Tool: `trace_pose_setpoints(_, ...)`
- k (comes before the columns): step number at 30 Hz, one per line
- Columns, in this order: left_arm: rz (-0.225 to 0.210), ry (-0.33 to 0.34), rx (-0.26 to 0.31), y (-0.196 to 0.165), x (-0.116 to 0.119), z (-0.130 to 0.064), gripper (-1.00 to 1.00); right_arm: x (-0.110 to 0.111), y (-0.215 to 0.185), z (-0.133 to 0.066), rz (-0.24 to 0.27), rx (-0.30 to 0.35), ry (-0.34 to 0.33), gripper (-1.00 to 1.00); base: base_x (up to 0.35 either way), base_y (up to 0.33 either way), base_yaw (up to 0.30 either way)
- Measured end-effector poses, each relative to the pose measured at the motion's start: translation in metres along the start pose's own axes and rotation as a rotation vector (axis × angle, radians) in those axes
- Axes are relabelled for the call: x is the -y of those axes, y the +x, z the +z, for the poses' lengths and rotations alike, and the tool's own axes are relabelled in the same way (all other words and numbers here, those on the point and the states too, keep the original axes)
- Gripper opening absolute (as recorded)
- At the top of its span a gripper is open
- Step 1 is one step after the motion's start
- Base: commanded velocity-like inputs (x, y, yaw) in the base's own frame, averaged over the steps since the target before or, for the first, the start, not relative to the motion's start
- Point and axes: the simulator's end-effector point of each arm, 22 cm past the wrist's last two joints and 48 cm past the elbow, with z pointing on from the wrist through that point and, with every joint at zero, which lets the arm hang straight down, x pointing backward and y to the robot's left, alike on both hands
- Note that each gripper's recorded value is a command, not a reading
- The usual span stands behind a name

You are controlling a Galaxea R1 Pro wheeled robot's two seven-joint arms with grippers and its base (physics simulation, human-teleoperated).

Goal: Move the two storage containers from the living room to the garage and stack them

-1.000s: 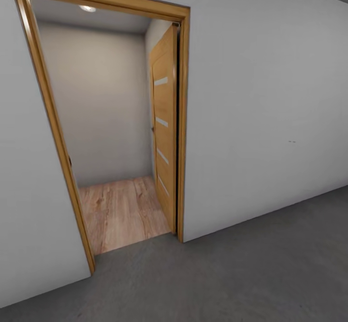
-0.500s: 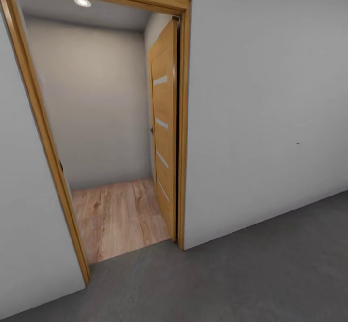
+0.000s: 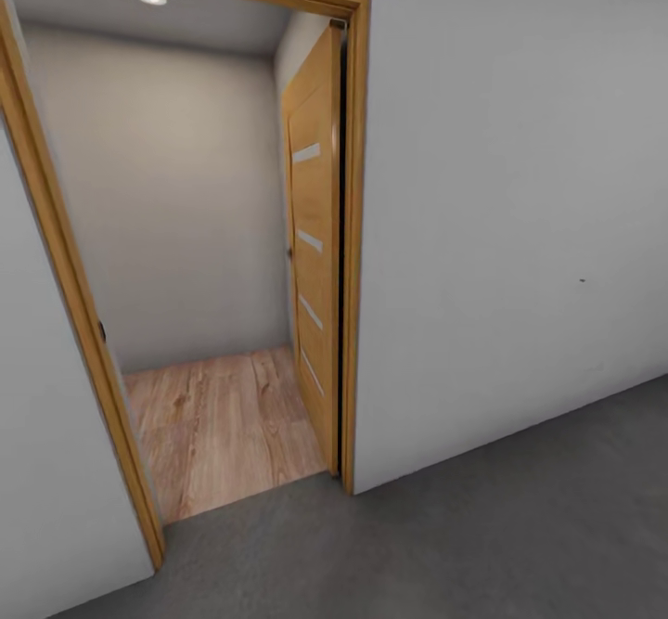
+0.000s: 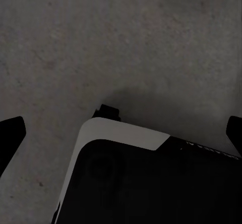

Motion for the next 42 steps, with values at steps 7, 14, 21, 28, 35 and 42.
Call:
trace_pose_setpoints(7,0.0,0.0,0.0,0.0001,-0.0001,0.0,1.0,0.0,0.0,0.0,0.0,0.0,0.0,1.0,0.159,0.0,0.0)
trace_pose_setpoints(14,-0.002,0.0,0.0,0.0001,-0.0001,0.0,1.0,-0.0002,0.0,0.0,0.0,0.0,0.0,1.0,0.133,0.0,0.0)
trace_pose_setpoints(21,-0.002,0.0,-0.001,0.0001,-0.0001,0.0001,1.0,-0.0006,0.0002,0.0,0.003,-0.001,0.001,1.0,0.078,0.0,0.0)
trace_pose_setpoints(28,-0.001,0.0,-0.001,0.0,0.0,0.0001,1.0,0.0005,0.0003,0.0002,-0.001,-0.002,0.001,1.0,0.008,0.0,0.0)
trace_pose_setpoints(35,0.0,0.0,0.0,-0.0001,0.0,0.0,1.0,0.0003,0.0,0.0,-0.002,0.0,0.001,1.0,0.048,0.0,0.0)
trace_pose_setpoints(42,0.0,0.0,0.0,-0.0001,-0.0003,0.0,1.0,0.0,-0.0001,0.0,-0.003,0.0,0.001,1.0,0.18,0.0,0.0)
